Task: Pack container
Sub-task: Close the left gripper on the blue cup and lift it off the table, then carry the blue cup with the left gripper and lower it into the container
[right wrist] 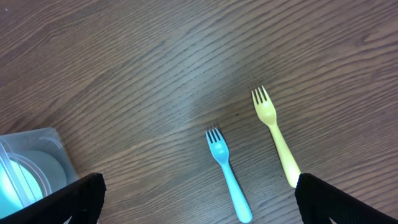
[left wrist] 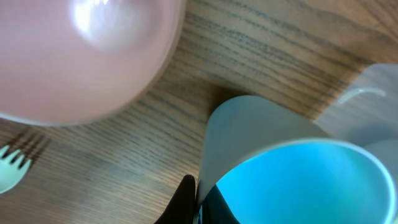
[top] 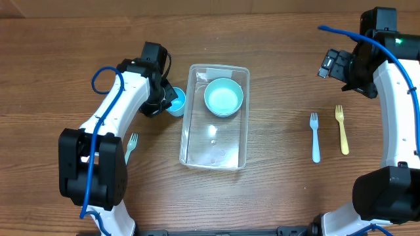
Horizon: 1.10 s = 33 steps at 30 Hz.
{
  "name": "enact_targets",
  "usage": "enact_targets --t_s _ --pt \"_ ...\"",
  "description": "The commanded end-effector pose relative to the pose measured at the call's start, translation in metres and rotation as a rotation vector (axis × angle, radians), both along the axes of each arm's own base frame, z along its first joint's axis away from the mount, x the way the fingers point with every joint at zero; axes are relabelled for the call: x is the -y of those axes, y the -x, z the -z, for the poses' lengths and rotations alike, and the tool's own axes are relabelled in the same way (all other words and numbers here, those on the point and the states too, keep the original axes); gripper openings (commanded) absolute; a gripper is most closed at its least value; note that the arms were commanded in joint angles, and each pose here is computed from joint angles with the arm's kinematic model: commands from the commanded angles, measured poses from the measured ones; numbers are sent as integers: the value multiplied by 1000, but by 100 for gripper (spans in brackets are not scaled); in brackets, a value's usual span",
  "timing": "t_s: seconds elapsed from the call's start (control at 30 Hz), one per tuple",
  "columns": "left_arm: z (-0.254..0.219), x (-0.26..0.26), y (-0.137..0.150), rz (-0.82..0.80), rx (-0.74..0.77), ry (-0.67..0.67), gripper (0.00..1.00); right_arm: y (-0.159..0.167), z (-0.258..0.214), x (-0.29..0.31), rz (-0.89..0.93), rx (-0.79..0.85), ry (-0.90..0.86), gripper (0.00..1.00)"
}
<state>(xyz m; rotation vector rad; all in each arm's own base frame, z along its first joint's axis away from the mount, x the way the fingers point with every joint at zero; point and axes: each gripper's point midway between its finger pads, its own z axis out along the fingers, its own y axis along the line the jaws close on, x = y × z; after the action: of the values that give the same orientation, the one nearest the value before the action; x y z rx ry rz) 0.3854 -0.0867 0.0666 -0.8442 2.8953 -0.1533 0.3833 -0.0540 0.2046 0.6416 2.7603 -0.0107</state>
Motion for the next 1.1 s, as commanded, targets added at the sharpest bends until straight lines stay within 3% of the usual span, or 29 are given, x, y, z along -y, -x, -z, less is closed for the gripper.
enact_targets --t_s 0.0,0.2,0.67,1.07 --pt "-28 -5 -19 30 56 -36 4 -2 -16 2 7 48 11 100" --pt "-72 -18 -28 49 93 -122 5 -2 -16 2 7 48 11 100" --pt "-143 36 -13 234 140 -63 5 -2 -16 2 7 48 11 100" --pt "-138 84 19 388 94 -92 5 -2 -16 2 7 48 11 100"
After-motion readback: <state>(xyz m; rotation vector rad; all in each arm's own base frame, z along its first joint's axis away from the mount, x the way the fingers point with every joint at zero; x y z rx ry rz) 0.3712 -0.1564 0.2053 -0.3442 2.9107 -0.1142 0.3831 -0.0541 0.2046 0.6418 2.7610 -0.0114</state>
